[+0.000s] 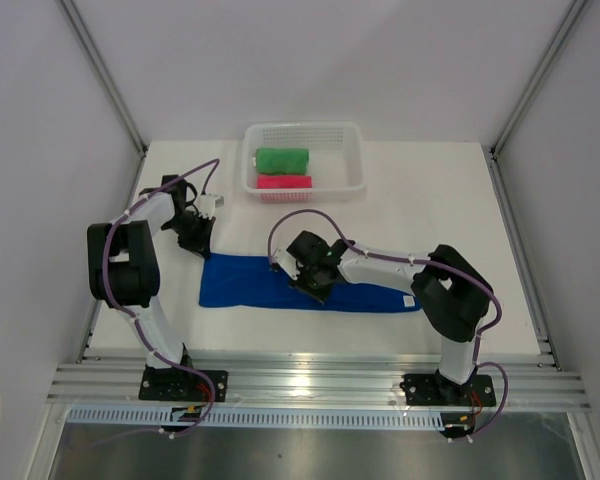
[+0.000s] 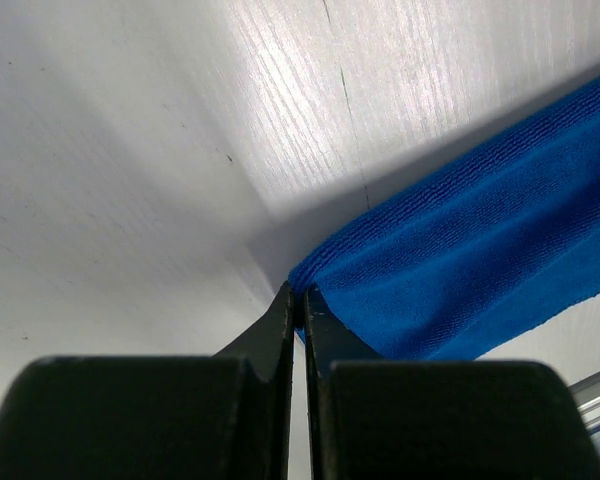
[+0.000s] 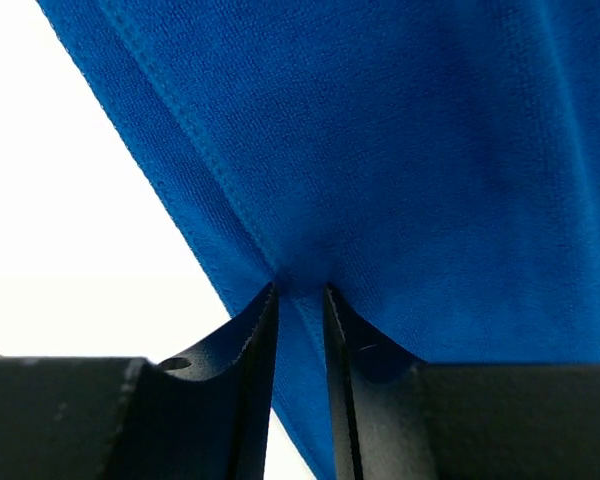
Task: Roll the towels
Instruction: Fold the towel
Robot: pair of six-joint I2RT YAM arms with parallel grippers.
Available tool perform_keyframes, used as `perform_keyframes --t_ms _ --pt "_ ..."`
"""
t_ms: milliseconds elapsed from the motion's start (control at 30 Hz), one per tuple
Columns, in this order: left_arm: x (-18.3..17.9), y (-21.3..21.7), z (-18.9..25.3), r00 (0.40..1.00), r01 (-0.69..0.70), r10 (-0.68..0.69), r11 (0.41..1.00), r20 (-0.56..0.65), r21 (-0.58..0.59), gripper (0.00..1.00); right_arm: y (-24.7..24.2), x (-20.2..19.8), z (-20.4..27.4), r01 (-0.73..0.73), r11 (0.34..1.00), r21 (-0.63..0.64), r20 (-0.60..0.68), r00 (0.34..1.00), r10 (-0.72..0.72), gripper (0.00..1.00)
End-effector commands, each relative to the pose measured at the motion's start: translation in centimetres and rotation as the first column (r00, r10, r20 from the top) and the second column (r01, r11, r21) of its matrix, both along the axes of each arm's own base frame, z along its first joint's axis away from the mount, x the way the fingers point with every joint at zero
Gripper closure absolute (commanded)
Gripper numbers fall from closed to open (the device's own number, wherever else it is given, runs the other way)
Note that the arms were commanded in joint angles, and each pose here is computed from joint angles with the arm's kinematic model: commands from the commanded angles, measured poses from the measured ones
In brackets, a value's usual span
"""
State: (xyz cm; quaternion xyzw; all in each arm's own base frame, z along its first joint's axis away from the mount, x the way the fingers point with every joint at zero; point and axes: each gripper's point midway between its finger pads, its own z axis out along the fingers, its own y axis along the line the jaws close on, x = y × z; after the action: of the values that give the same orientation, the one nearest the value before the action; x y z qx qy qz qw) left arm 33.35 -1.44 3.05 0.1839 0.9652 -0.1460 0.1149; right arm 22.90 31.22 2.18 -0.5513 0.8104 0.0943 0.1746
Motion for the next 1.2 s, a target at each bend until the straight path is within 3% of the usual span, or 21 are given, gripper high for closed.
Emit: perform_keyframes --t_ms 0,167,467,833,900,933,1000,1167 --pt "1.1 0.5 0.9 0.999 -0.006 0.006 1.000 0.034 0.007 0.97 1.1 0.5 2.1 -0.044 0.999 0.024 0.034 0.999 0.043 0.71" --pt "1.0 0.5 0.8 1.000 -0.005 0.005 1.000 0.030 0.010 0.97 1.4 0.2 2.9 -0.074 0.996 0.039 0.045 0.996 0.072 0.70" --pt "0.9 0.5 0.8 1.000 -0.001 0.001 1.000 0.029 0.010 0.97 -0.9 -0.1 -1.2 -0.042 0.996 -0.085 0.012 0.999 0.043 0.71" --pt "1.0 0.5 0.8 1.000 -0.001 0.001 1.000 0.027 0.010 0.97 -1.3 -0.1 -1.1 -0.018 0.996 -0.084 0.021 1.000 0.020 0.88" --pt "1.0 0.5 0.8 1.000 -0.003 0.002 1.000 0.027 0.010 0.97 -1.1 -0.2 -0.6 -0.021 0.997 -0.078 0.025 0.999 0.023 0.85" --pt "1.0 0.6 0.8 1.000 -0.001 0.001 1.000 0.026 0.012 0.98 -1.1 -0.2 -0.4 -0.024 0.997 -0.079 0.025 0.999 0.026 0.75" --pt "1.0 0.5 0.7 1.000 -0.003 0.002 1.000 0.024 0.011 0.98 -0.8 -0.5 0.2 -0.038 0.997 -0.070 0.030 0.999 0.040 0.68" --pt "1.0 0.6 0.7 1.000 0.000 0.000 1.000 0.024 0.012 0.97 -1.3 0.1 2.4 -0.004 0.999 -0.047 0.083 0.997 0.008 0.68"
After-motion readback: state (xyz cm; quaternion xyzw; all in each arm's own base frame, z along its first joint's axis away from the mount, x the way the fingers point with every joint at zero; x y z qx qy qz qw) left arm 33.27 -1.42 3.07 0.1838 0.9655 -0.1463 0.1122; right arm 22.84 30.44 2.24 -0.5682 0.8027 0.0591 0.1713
